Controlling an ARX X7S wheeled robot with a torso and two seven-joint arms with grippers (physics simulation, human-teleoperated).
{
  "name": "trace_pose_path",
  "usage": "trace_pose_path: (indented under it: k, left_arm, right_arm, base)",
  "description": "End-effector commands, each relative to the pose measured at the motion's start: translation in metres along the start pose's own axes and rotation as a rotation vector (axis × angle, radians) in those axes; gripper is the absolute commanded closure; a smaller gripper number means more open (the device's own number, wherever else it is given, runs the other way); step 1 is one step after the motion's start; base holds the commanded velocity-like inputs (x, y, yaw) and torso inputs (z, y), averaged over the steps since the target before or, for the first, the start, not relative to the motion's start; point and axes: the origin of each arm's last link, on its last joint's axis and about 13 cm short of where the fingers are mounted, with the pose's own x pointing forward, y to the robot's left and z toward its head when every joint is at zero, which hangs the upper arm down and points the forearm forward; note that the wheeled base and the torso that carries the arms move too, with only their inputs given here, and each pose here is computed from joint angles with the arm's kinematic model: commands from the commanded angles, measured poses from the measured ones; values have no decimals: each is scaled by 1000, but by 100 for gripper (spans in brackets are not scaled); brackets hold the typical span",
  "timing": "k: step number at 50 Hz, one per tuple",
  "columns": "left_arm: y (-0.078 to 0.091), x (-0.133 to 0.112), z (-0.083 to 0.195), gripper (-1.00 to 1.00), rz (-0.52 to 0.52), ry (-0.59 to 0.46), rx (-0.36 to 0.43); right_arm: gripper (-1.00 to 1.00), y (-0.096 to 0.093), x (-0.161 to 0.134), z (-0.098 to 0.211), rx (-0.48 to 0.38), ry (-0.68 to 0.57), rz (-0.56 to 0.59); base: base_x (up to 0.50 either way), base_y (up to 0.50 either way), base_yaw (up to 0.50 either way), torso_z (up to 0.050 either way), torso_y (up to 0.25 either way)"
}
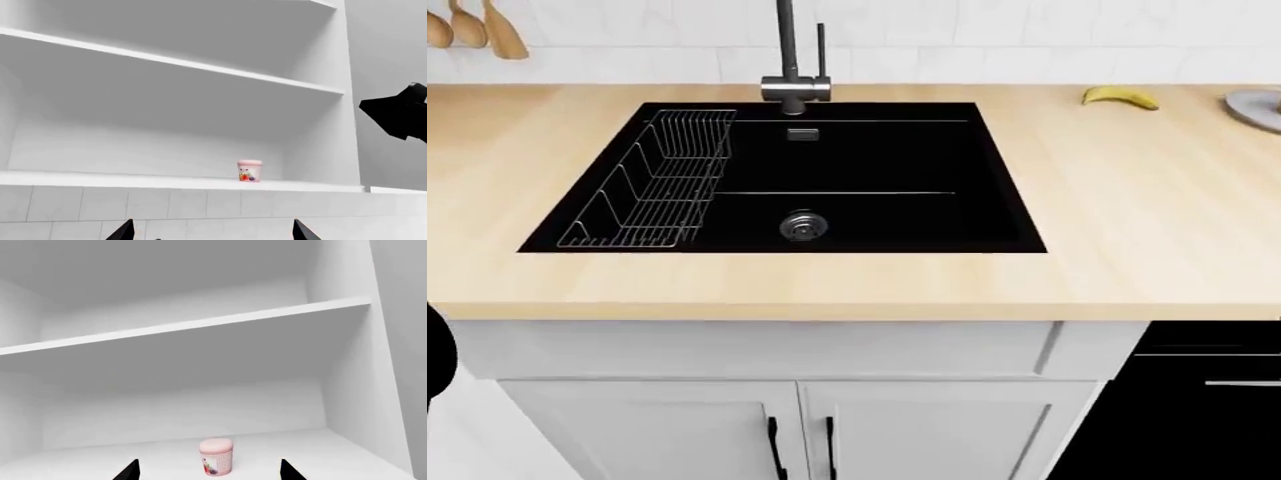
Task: From the different types of pastries on the counter, select a croissant and place it on the cutting board. Then retrieve a jar of jam from the cabinet and place it alongside the croissant on the cutting board.
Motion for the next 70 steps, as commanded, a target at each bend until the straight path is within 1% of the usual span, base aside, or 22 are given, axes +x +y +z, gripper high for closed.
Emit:
trace_pose_path:
  k: [1, 17, 18, 19, 20, 26, 31, 36, 70]
  left_arm:
    - [1, 1, -1, -100, -1, 0, 4]
    - [0, -1, 2, -100, -2, -5, 6]
    - [0, -1, 2, -100, -2, -5, 6]
    - [0, -1, 1, -100, -2, -4, 5]
    - [0, -1, 1, -100, -2, -4, 5]
    - [0, -1, 1, -100, -3, -2, 3]
    - [0, 0, 1, -100, -3, -1, 2]
    - [0, 0, 1, -100, -5, -1, 4]
    - [-1, 0, 2, -100, -14, -3, 8]
  right_arm:
    - [-100, 0, 0, 0, 0, 0, 0]
    - [-100, 0, 0, 0, 0, 0, 0]
    - [-100, -2, 6, -32, -168, 232, 41]
    - [-100, -5, 6, -32, -239, 260, 145]
    - [-100, -5, 6, -32, -242, 271, 194]
    - [-100, -5, 5, -32, -274, 293, 225]
    - [-100, -6, 6, -32, -279, 294, 224]
    - [-100, -7, 6, -30, -257, 260, 187]
    - [-100, -7, 6, -30, -257, 260, 187]
  base:
    - [187, 24, 0, 50, 0]
    - [186, 22, 0, 50, 0]
    - [180, 20, 0, 50, 0]
    - [184, 24, 0, 50, 0]
    - [184, 20, 0, 50, 0]
    - [184, 20, 0, 50, 0]
    - [186, 20, 0, 50, 0]
    - [185, 19, 0, 50, 0]
    - [185, 8, 0, 50, 0]
